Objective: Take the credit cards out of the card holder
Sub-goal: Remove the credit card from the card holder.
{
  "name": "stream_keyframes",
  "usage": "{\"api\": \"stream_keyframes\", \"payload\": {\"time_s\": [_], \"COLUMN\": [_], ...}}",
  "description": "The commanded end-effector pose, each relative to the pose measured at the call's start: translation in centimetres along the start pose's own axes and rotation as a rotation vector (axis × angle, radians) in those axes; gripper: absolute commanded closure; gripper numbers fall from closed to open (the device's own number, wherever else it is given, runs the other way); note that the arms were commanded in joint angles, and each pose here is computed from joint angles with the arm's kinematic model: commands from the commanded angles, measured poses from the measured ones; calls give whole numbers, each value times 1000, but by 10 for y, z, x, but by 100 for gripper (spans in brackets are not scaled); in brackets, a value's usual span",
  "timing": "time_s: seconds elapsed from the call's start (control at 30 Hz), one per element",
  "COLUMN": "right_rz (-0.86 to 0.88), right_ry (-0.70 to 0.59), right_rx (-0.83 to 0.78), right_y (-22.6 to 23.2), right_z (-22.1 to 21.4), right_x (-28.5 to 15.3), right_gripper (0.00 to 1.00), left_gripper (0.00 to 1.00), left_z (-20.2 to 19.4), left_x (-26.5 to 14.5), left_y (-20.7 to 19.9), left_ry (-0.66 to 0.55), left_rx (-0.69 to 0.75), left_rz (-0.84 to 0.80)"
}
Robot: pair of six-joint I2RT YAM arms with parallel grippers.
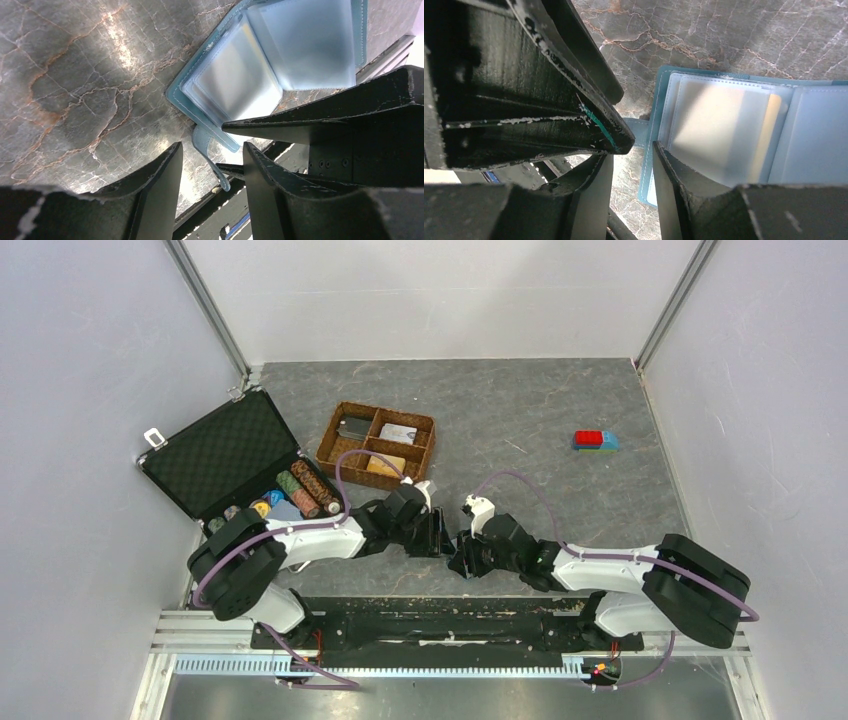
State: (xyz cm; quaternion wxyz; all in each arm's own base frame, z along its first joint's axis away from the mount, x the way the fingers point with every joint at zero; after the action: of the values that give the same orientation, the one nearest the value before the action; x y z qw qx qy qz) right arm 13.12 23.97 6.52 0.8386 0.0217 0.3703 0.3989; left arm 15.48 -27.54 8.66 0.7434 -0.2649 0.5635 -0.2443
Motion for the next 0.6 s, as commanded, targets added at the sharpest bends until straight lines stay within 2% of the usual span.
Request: {"api": "stream_keyframes", "payload": {"time_s": [0.0, 0.13, 0.23, 0.37, 0.57], "right_rz": [-40, -39, -41, -42, -79], "right_ry": [-7, -6, 0, 2, 9], "right_rx": [-15, -13, -15, -19, -41], "right_y": [-5, -5, -5, -3, -5], "right_z": [-2, -2, -2, 1, 8], "right_x": [1, 1, 0, -4, -12], "right_gripper": [63, 63, 63, 63, 59], "left_gripper": [46, 48, 54, 67, 95], "left_z": [-4, -10, -14, -21, -21], "left_x": [0, -4, -3, 0, -1], "left_y": [-3, 1, 0, 0, 2], "left_ry": [-3, 6, 18, 50, 35], "left_rx": [-21, -26, -40, -63, -74], "left_rz": [10, 39, 37, 31, 42]}}
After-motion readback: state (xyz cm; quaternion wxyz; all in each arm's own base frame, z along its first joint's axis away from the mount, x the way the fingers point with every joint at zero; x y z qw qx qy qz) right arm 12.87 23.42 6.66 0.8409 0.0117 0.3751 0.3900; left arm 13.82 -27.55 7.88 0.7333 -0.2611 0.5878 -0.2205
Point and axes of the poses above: each gripper's point midway between its finger pads, its own x axis out along the fingers, its own y axis along the line the jaws close on, z = x × y, the point moved 6 cm from there along -x, back along the fingers, and after that the axes turned 8 degrees about -x, right-handed, at the moved point
